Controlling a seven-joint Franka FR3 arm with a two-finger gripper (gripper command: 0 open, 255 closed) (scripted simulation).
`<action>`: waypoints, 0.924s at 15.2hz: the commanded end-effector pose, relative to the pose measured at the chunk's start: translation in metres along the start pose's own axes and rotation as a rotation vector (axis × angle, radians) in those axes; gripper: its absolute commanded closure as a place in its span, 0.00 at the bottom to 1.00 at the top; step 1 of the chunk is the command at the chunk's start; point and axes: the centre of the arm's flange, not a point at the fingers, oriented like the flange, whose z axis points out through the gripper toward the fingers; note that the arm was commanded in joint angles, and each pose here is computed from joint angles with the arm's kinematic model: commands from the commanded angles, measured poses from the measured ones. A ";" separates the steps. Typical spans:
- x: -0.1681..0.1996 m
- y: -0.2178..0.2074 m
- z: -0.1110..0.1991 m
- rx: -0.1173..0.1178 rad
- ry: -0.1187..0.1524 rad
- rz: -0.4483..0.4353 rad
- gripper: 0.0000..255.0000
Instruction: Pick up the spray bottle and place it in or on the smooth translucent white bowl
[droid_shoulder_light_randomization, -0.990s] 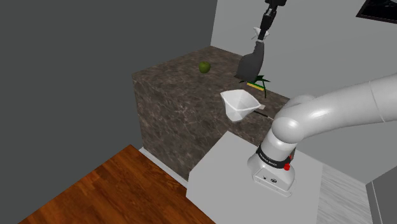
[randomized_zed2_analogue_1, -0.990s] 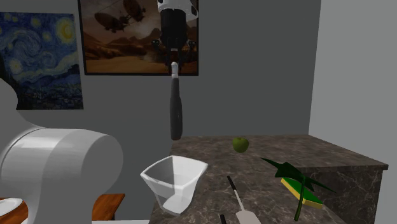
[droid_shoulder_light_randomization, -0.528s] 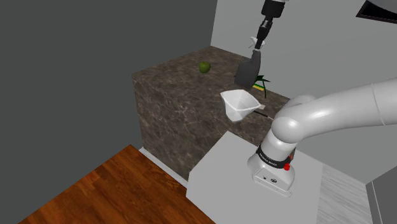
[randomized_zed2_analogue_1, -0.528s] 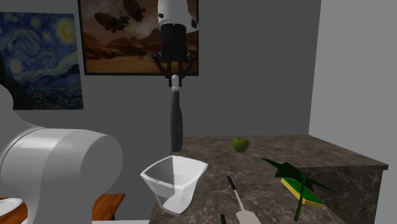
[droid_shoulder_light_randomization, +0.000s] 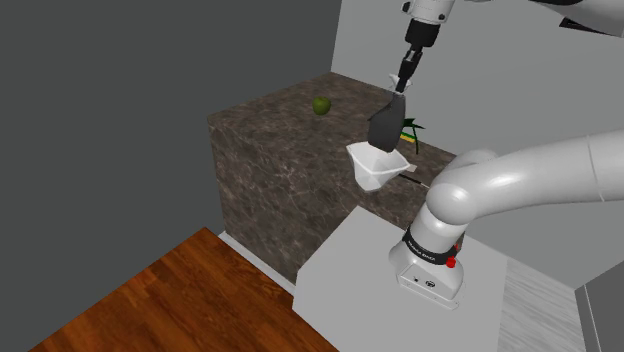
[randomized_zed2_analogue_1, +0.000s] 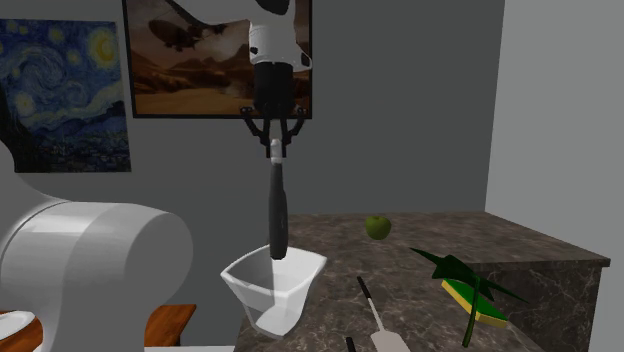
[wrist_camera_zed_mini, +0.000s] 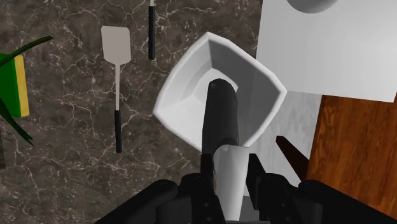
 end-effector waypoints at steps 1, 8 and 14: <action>0.000 -0.001 0.010 0.000 0.001 0.000 1.00; -0.001 -0.001 0.027 0.000 0.001 0.000 1.00; -0.001 -0.001 0.027 0.000 0.001 0.000 0.00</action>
